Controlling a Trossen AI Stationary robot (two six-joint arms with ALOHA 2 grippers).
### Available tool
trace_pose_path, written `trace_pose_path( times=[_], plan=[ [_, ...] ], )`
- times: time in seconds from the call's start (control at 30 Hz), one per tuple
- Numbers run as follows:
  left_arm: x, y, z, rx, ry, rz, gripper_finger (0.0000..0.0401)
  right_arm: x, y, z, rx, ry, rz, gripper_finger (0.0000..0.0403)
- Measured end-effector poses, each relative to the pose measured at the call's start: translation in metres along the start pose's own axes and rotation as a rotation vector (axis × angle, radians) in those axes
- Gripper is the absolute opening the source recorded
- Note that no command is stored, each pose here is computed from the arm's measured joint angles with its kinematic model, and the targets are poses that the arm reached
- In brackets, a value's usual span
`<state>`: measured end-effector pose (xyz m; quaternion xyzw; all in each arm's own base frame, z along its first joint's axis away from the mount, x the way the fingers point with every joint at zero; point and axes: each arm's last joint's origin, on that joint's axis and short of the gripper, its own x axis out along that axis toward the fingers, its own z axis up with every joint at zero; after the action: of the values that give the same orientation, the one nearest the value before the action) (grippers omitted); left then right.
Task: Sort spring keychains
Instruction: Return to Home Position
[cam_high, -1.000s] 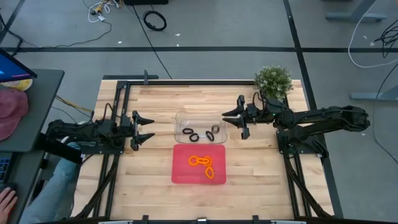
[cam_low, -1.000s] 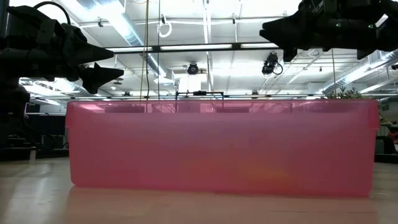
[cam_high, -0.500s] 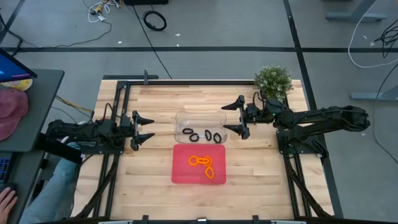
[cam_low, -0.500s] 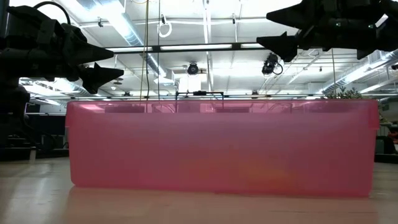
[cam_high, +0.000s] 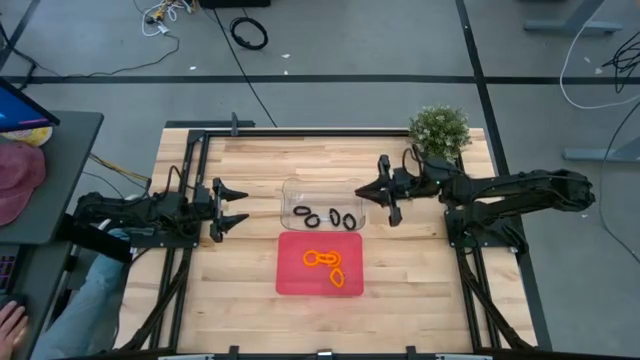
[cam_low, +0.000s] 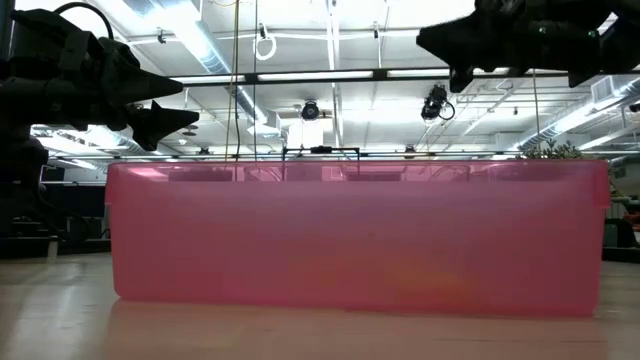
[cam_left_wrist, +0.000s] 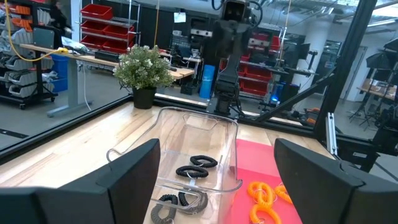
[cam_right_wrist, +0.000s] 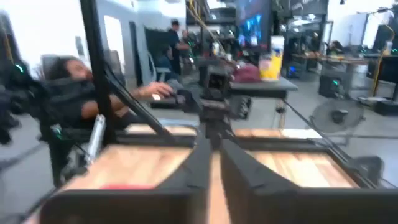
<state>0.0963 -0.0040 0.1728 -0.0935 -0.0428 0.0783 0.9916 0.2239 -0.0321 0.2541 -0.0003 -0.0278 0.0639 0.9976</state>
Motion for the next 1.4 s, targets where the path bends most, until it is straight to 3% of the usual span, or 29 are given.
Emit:
trace_pose_path(
  times=[0.2, 0.27, 0.33, 0.4, 0.47, 0.57, 0.67, 0.73, 0.77, 0.83, 0.9, 0.93, 1.0, 1.2, 1.23, 1.3, 1.37, 1.4],
  plan=[
    [0.0, 0.0, 0.0, 0.0, 0.0, 0.0, 0.0321, 0.0, 0.002, 0.003, 0.012, -0.027, 0.025, 0.0197],
    [0.0, 0.0, 0.0, 0.0, 0.0, 0.0, 0.0321, 0.001, 0.003, 0.0, 0.066, -0.002, 0.02, 0.0219],
    [0.0, 0.0, 0.0, 0.0, 0.0, 0.0, 0.0321, 0.001, 0.002, -0.001, 0.081, 0.018, 0.008, 0.0166],
    [0.0, 0.0, 0.0, 0.0, 0.0, 0.0, 0.0321, 0.002, 0.004, 0.001, -0.022, 0.007, 0.029, 0.0058],
    [0.0, 0.0, 0.0, 0.0, 0.0, 0.0, 0.0321, 0.002, 0.007, 0.003, -0.05, -0.006, 0.051, 0.0028],
    [0.0, 0.0, 0.0, 0.0, 0.0, 0.0, 0.0321, 0.002, 0.008, 0.005, 0.0, -0.022, 0.095, 0.0081],
    [0.0, 0.0, 0.0, 0.0, 0.0, 0.0, 0.0321, 0.001, 0.009, 0.006, 0.017, -0.034, 0.119, 0.017],
    [0.0, 0.0, 0.0, 0.0, 0.0, 0.0, 0.0321, 0.001, 0.009, 0.007, 0.035, -0.039, 0.1, 0.0223],
    [0.0, 0.0, 0.0, 0.0, 0.0, 0.0, 0.0321, 0.001, 0.008, 0.006, 0.068, -0.027, 0.077, 0.0229],
    [0.0, 0.0, 0.0, 0.0, 0.0, 0.0, 0.0321, 0.003, 0.006, 0.005, 0.101, 0.019, 0.049, 0.0178],
    [0.0, 0.0, 0.0, 0.0, 0.0, 0.0, 0.0321, 0.003, 0.008, 0.005, -0.012, 0.027, 0.063, 0.0068],
    [0.0, 0.0, 0.0, 0.0, 0.0, 0.0, 0.0321, 0.004, 0.009, 0.005, -0.046, 0.024, 0.071, 0.0035],
    [0.0, 0.0, 0.0, 0.0, 0.0, 0.0, 0.0321, 0.004, 0.01, 0.007, -0.012, 0.012, 0.075, 0.0036],
    [0.0, 0.0, 0.0, 0.0, 0.0, 0.0, 0.0321, 0.003, 0.008, 0.008, 0.025, 0.002, 0.045, 0.018],
    [0.0, 0.0, 0.0, 0.0, -0.001, 0.0, 0.0321, 0.003, 0.008, 0.008, 0.043, 0.006, 0.035, 0.0188],
    [0.0, 0.0, 0.0, 0.0, -0.001, 0.0, 0.0321, 0.002, 0.007, 0.008, 0.07, 0.014, 0.018, 0.0149],
    [0.0, 0.0, 0.0, 0.0, -0.001, 0.0, 0.0321, 0.002, 0.01, 0.009, -0.025, 0.012, 0.032, 0.0053],
    [0.0, 0.0, 0.0, 0.0, -0.001, 0.0, 0.0321, 0.001, 0.012, 0.01, -0.066, 0.013, 0.033, 0.0028]
  ],
)
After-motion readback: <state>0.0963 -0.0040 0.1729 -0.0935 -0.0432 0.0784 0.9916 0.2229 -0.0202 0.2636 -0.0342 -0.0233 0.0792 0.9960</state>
